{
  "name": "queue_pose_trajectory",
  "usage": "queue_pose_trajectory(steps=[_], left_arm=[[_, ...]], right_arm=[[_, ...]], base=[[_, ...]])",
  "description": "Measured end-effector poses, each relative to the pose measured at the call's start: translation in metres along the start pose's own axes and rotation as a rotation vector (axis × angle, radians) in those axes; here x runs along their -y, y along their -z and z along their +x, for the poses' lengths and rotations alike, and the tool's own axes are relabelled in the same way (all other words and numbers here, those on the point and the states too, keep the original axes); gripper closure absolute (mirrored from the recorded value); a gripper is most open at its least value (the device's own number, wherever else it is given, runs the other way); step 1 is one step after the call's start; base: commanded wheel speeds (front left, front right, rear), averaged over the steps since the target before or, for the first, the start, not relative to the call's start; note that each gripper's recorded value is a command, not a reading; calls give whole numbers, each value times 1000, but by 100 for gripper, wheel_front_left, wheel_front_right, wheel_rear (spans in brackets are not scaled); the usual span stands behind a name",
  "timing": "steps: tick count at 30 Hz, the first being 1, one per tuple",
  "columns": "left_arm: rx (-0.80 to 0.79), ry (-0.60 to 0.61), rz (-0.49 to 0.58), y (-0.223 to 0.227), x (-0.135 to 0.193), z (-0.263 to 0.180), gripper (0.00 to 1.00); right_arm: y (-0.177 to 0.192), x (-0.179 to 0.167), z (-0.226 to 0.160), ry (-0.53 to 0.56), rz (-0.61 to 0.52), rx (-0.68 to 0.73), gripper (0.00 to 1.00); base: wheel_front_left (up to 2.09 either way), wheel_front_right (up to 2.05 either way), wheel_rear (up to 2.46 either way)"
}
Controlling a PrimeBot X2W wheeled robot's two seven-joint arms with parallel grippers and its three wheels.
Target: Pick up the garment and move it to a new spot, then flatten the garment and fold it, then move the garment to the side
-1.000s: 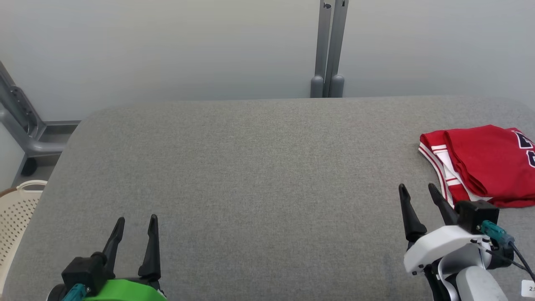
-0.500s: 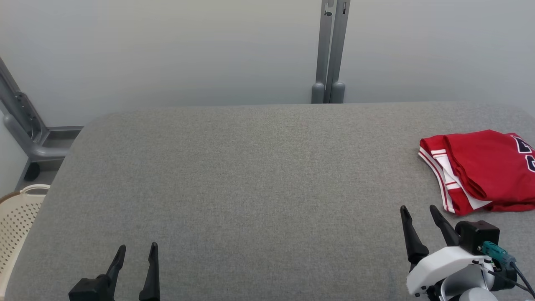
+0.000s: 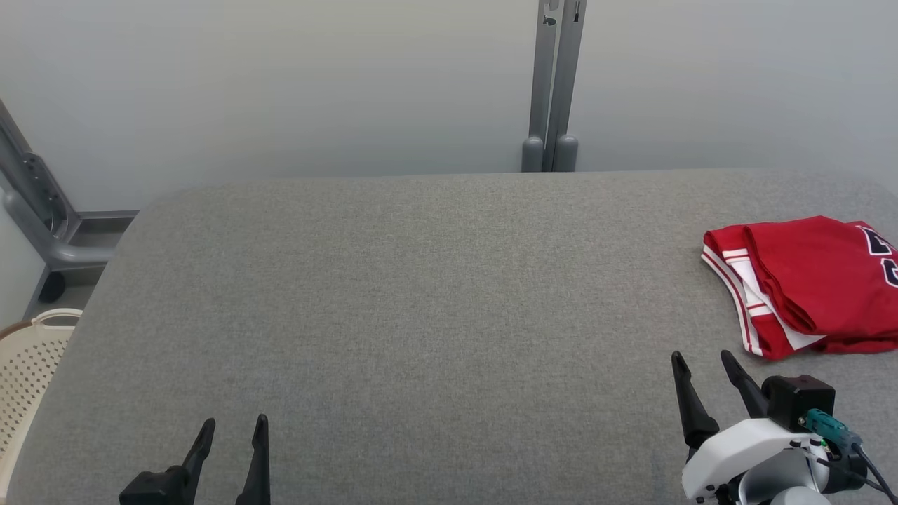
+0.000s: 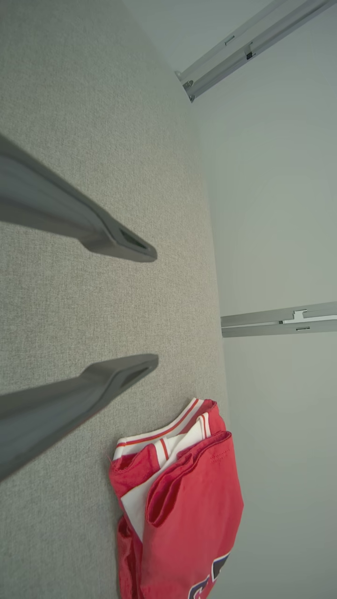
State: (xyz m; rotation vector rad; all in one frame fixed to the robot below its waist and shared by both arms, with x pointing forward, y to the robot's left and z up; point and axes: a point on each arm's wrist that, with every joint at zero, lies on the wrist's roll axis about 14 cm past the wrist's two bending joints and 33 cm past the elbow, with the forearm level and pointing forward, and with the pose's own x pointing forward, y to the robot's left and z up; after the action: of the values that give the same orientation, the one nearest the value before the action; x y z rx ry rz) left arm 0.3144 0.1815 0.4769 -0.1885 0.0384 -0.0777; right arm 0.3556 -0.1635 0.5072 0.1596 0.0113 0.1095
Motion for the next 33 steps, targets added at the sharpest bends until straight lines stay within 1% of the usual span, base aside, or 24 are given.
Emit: queue_pose_trajectory(steps=[12,13,19,33], left_arm=[[-13,-1,-3,4,0,1,0],[-17,-1,-5,5,0,1,100],[-86,-17,-42,27,3,-5,100],[-113,-83,-282,25,-7,6,100]], right_arm=[[5,1,1,1,-15,-19,0],[6,1,1,2,-14,-24,100],[34,5,-10,24,21,-108,100],[28,13,-9,71,280,-78,100]], base=[[0,0,0],[0,0,0],[0,0,0],[0,0,0]])
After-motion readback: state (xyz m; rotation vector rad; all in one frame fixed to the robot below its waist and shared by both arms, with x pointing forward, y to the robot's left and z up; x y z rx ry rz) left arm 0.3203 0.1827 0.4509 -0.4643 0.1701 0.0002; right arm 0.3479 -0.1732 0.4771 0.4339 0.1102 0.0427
